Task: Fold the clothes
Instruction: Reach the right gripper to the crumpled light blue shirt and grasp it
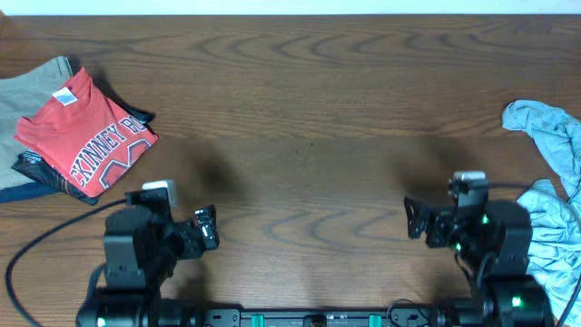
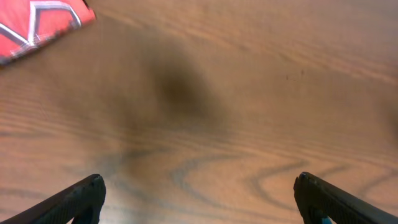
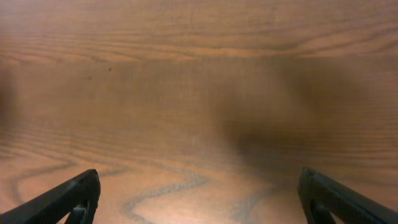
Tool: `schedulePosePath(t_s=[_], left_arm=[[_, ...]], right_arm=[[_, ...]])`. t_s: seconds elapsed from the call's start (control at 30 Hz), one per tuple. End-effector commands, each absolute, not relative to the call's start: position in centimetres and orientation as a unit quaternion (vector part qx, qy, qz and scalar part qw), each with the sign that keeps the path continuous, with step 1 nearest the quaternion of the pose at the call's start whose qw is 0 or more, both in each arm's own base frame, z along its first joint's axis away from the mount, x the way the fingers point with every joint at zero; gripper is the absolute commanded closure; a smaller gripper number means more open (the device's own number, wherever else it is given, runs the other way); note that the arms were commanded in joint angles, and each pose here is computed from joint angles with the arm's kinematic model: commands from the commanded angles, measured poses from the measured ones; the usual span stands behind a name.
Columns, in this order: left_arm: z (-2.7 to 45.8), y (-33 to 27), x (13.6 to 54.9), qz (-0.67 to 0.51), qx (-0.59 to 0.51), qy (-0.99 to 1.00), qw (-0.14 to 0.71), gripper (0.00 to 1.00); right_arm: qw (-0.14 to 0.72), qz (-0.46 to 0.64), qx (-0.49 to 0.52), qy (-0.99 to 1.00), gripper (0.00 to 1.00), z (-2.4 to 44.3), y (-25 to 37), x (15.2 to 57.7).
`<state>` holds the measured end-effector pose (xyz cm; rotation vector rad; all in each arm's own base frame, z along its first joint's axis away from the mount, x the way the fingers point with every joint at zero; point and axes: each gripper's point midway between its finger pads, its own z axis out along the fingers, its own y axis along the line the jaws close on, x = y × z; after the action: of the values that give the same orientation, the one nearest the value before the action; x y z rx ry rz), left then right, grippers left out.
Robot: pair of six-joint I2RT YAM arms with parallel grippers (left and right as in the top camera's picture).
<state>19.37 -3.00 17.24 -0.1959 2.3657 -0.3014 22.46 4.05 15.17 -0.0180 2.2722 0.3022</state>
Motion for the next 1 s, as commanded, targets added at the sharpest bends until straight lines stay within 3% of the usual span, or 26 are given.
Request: schedulePosePath(t_s=[0.0, 0.17, 0.33, 0.4, 0.97], left_arm=[[17.8, -3.9, 19.8, -0.142, -0.077, 0.927, 0.338, 0.02], [16.6, -3.9, 20.1, -0.139, -0.081, 0.938, 0.308, 0.02], [16.1, -3.9, 20.3, -0.138, -0.082, 0.942, 0.295, 0.02], [16.1, -3.9, 20.3, -0.137, -0.083, 0.942, 0.293, 0.02], [16.1, -3.9, 20.3, -0.137, -0.083, 0.943, 0.293, 0.02]], right_arm=[[0.413, 0.132, -0.001, 0.901, 0.01, 17.2, 4.4, 23.9], [0.394, 0.129, 0.024, 0.910, 0.01, 16.5, 4.0, 24.4], [0.312, -0.091, 0.351, 0.879, 0.01, 12.4, -6.3, 20.4], [0.281, -0.145, 0.421, 0.850, 0.01, 11.3, -8.3, 18.3], [0.123, -0.228, 0.509, 0.821, 0.01, 3.9, -12.4, 15.9]])
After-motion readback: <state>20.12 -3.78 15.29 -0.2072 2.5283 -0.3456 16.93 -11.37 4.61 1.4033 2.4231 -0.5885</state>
